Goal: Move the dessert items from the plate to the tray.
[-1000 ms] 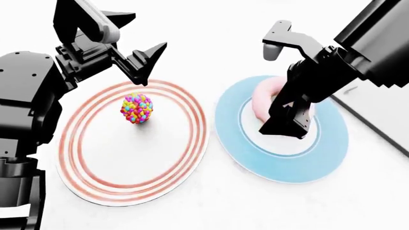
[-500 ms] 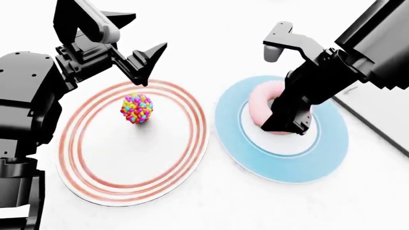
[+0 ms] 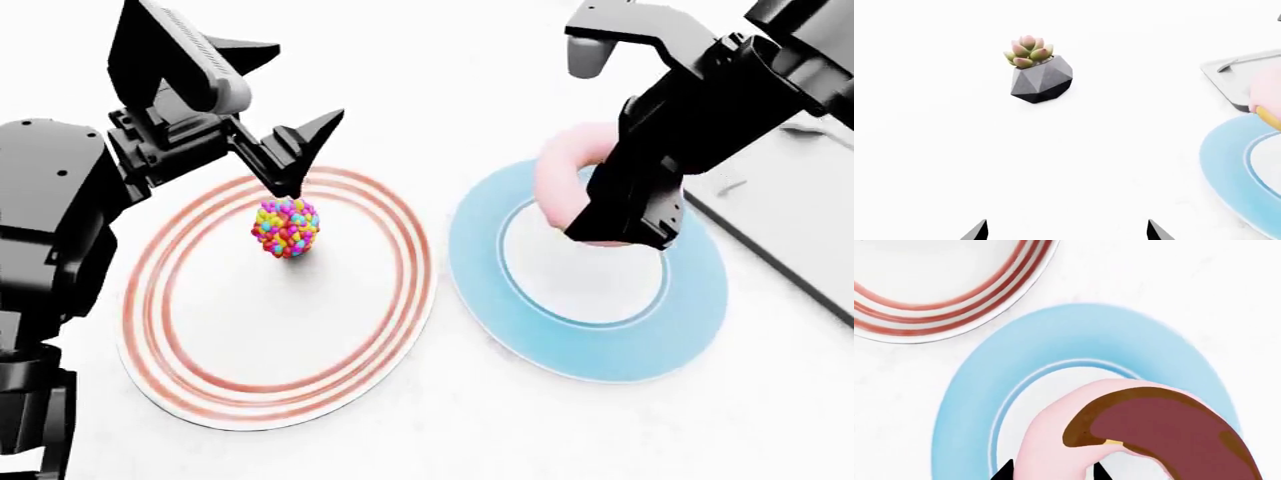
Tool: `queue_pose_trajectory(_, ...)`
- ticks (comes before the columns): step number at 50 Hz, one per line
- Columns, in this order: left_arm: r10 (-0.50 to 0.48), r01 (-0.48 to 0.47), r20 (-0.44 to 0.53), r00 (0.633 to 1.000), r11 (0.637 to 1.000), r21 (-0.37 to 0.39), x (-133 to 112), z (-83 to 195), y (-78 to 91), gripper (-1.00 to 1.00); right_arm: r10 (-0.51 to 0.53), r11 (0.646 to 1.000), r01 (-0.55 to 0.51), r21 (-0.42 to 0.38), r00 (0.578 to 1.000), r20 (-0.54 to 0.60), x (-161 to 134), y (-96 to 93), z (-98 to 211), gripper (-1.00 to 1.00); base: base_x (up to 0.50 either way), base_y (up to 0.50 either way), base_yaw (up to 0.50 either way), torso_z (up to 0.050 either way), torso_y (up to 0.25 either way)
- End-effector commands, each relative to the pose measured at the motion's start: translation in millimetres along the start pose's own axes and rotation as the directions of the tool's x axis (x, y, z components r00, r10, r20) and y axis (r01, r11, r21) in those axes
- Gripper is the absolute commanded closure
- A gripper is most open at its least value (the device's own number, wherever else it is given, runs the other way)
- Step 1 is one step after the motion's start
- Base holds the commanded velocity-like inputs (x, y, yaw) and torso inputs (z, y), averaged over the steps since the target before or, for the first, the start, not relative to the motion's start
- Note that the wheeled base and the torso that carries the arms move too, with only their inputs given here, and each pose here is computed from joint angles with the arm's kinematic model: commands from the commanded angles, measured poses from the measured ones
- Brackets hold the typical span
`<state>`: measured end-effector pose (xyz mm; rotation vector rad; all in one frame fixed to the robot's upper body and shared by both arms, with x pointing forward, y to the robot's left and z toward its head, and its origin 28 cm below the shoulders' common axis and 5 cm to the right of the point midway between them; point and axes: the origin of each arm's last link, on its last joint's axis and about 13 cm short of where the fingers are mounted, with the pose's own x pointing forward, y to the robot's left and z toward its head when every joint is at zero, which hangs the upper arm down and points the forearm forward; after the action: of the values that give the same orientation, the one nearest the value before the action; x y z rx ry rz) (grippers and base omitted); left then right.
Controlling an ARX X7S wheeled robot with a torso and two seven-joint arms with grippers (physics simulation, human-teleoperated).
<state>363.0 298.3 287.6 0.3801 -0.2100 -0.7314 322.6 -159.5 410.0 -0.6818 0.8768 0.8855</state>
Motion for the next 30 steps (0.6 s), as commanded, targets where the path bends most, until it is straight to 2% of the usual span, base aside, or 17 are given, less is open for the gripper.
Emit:
queue_pose_trajectory(1,-0.042,0.049,-0.109,0.993,0.997,0.065,-19.1,0.2,-3.6,-1.0,-0.047,0.998,0.047,-0.043,0.999,0.005,-19.4,6.6,8.6,1.0,0.0,0.0,0.0,0.0,0.0)
queue_pose_trajectory(6,-0.057,0.072,-0.156,0.986,0.993,0.095,-27.4,6.8,-0.4,-1.0,-0.061,0.997,0.061,-0.055,0.998,0.008,-24.8,6.8,11.6,1.0,0.0,0.0,0.0,0.0,0.0)
queue_pose_trajectory(10,-0.069,0.085,-0.173,0.982,0.993,0.087,-32.1,10.6,-1.1,-1.0,-0.063,0.996,0.063,-0.057,0.998,0.012,-23.5,7.8,10.7,1.0,0.0,0.0,0.0,0.0,0.0)
queue_pose_trajectory(15,-0.083,0.095,-0.18,0.98,0.994,0.061,-33.7,17.3,-1.6,-1.0,-0.059,0.997,0.06,-0.057,0.998,0.015,-21.0,7.6,10.0,1.0,0.0,0.0,0.0,0.0,0.0)
queue_pose_trajectory(20,-0.11,0.112,-0.182,0.977,0.994,0.0,-38.1,23.3,-6.0,-1.0,-0.053,0.997,0.054,-0.055,0.998,0.016,-18.1,6.0,9.3,1.0,0.0,0.0,0.0,0.0,0.0)
queue_pose_trajectory(30,-0.143,0.131,-0.229,0.963,0.989,-0.064,-44.6,27.9,-10.6,-1.0,-0.048,0.997,0.049,-0.054,0.999,0.018,-15.5,4.5,8.8,1.0,0.0,0.0,0.0,0.0,0.0)
